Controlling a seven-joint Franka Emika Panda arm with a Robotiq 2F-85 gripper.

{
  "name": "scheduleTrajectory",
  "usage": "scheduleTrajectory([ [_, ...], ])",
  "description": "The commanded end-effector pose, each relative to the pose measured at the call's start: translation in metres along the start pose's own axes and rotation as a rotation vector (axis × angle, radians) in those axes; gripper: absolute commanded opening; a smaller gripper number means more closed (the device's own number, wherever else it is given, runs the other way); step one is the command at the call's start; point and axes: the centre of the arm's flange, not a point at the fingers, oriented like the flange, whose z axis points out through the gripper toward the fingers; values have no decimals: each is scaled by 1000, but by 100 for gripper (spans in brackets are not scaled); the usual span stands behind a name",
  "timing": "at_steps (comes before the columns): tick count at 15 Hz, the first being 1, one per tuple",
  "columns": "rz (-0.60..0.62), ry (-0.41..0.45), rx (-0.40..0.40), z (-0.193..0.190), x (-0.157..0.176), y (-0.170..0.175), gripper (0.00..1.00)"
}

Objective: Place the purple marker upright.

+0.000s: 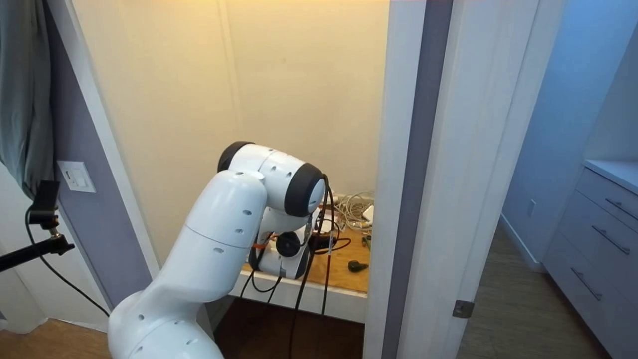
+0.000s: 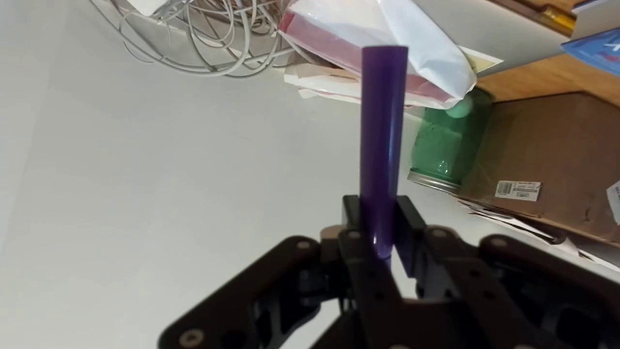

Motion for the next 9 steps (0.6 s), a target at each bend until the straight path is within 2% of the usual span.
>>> scheduleTrajectory([
  [1,4,-3,2,0,-3,-1,18],
  [4,8,-6,6,1,-5,-4,18],
  [5,41,14,4,2,-11,-2,5],
  [9,201,46,-11,13,-43,7,5],
])
